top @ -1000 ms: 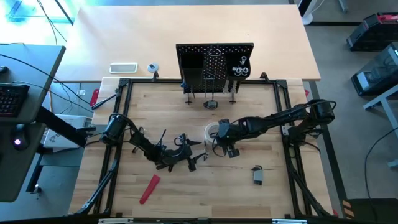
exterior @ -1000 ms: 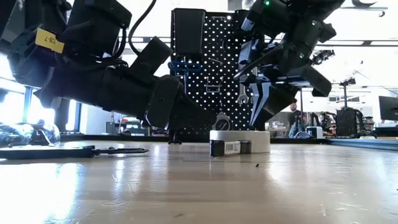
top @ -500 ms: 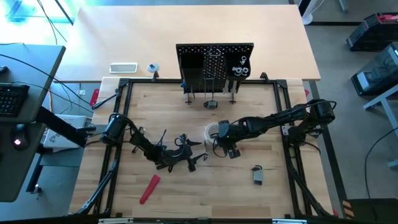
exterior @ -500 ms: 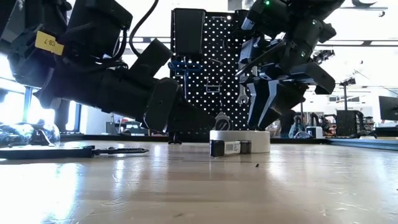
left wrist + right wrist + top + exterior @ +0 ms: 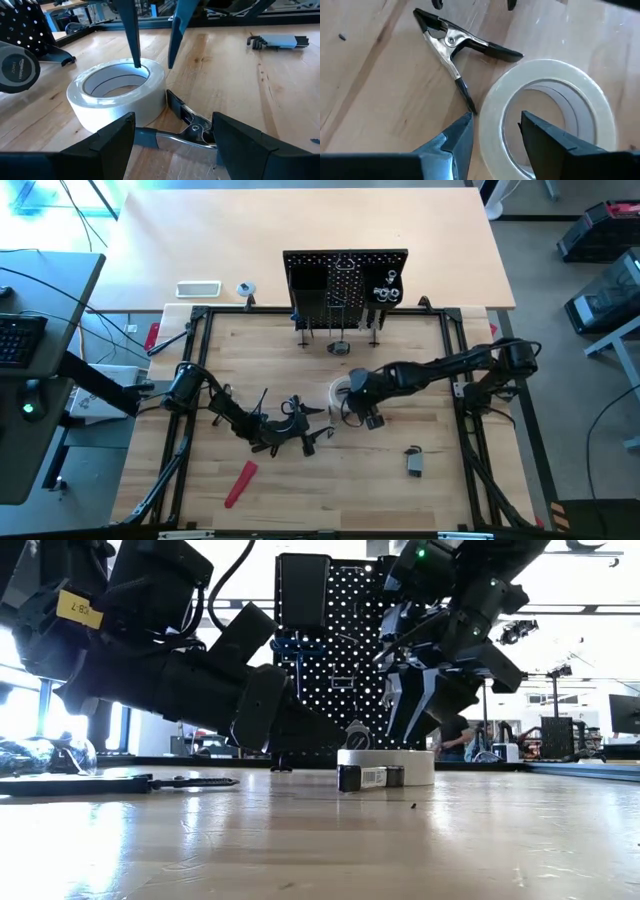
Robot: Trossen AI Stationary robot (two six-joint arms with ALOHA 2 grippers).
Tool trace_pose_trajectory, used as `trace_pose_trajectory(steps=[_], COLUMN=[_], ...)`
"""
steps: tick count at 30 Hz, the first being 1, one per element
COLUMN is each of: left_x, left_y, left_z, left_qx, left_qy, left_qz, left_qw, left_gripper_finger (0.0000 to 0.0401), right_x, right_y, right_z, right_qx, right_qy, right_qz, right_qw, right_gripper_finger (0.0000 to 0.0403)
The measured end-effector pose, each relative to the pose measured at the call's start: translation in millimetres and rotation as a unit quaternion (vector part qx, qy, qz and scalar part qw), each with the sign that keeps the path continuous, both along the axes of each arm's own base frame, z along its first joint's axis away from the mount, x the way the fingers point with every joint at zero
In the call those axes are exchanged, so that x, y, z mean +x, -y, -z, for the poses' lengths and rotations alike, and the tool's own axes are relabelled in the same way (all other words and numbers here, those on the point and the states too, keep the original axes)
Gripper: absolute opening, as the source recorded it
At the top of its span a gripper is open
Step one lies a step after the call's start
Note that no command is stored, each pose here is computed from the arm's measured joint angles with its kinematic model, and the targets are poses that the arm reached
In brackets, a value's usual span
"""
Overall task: Hang tools onto peg board
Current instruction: Hang the white masking tape on the peg board
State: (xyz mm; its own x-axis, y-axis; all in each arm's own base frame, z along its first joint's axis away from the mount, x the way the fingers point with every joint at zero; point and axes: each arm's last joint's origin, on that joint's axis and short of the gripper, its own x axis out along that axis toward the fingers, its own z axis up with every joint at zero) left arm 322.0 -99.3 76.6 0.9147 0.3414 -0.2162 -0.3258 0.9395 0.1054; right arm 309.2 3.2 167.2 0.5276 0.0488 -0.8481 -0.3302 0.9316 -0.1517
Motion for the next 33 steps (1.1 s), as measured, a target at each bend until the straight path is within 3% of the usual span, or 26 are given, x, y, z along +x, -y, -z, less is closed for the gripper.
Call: trace_pose_trajectory(steps=[4, 17, 25, 33], left_x=[0.0, -0.4, -0.4, -0.5], left_y=[0.1, 0.2, 0.2, 0.2], left_z=[0.1, 1.9, 1.9, 2.1], left_qx=[-0.001, -0.010, -0.010, -0.010], left_qy=[0.000, -0.005, -0.005, -0.006], left_qz=[0.001, 0.002, 0.001, 0.002], left_qw=[1.000, 1.000, 1.000, 1.000], left_gripper_finger=[0.0255, 0.0255, 0.0255, 0.0255], right_x=[2.9, 10.2, 9.3, 8.7], right_y=[4.0, 4.2, 2.9, -8.1], right_z=[11.0, 43.6, 44.1, 43.0], right_qx=[0.028, 0.034, 0.040, -0.015], right_qy=[-0.016, -0.060, -0.064, -0.062], right_qz=[-0.005, -0.010, -0.014, -0.023], right_qw=[0.999, 0.998, 0.997, 0.998], right_gripper_finger=[0.0159, 0.0154, 0.0083, 0.0080])
